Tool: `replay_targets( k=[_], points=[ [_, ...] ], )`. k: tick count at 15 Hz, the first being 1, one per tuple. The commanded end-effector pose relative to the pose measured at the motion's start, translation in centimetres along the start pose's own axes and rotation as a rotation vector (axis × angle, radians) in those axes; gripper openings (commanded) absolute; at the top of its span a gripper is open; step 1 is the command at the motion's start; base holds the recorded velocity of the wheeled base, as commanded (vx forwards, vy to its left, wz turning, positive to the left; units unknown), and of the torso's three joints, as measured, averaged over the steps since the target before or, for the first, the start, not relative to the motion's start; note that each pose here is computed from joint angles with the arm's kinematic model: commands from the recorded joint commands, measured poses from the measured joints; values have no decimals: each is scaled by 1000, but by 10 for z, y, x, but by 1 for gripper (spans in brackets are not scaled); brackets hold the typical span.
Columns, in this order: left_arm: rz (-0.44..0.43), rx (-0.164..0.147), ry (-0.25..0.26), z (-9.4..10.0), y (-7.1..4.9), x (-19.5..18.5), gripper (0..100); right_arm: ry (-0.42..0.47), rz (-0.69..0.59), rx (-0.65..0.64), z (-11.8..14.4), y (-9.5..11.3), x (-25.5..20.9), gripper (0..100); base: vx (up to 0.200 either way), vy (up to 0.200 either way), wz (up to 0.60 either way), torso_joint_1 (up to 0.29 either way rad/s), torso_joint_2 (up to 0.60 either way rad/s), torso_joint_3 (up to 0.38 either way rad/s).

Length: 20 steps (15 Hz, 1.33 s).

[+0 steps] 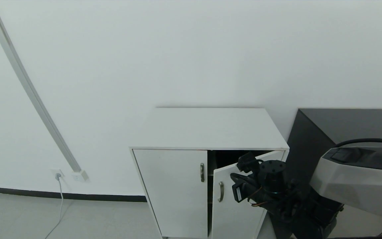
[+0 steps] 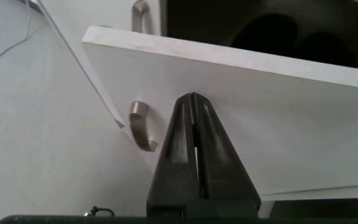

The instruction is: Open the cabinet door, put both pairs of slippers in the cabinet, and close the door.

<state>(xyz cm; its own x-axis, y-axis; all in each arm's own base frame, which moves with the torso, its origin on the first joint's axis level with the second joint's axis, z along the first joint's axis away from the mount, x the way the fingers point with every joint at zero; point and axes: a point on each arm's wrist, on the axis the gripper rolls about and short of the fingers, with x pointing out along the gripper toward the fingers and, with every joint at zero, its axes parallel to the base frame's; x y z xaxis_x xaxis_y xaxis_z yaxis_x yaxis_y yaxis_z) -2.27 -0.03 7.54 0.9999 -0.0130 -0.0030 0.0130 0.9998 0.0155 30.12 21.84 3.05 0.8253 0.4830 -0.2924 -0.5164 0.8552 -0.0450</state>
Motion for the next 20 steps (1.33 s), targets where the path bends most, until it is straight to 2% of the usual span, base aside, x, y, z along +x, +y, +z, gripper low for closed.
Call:
replay_targets(
  k=[1, 7, 17, 20],
  points=[
    [1, 0, 0, 0, 0, 0, 0, -7, -6, 2, -2, -1, 10, 0, 0, 0, 0, 0, 0, 0],
    [1, 0, 0, 0, 0, 0, 0, -39, -29, 11, -1, -7, 31, 0, 0, 0, 0, 0, 0, 0],
    [-1, -2, 0, 0, 0, 0, 0, -65, -103, 37, -3, -39, 53, 0, 0, 0, 0, 0, 0, 0],
    [1, -2, 0, 0, 0, 0, 0, -62, -112, 39, -6, -42, 56, 0, 0, 0, 0, 0, 0, 0]
  ],
)
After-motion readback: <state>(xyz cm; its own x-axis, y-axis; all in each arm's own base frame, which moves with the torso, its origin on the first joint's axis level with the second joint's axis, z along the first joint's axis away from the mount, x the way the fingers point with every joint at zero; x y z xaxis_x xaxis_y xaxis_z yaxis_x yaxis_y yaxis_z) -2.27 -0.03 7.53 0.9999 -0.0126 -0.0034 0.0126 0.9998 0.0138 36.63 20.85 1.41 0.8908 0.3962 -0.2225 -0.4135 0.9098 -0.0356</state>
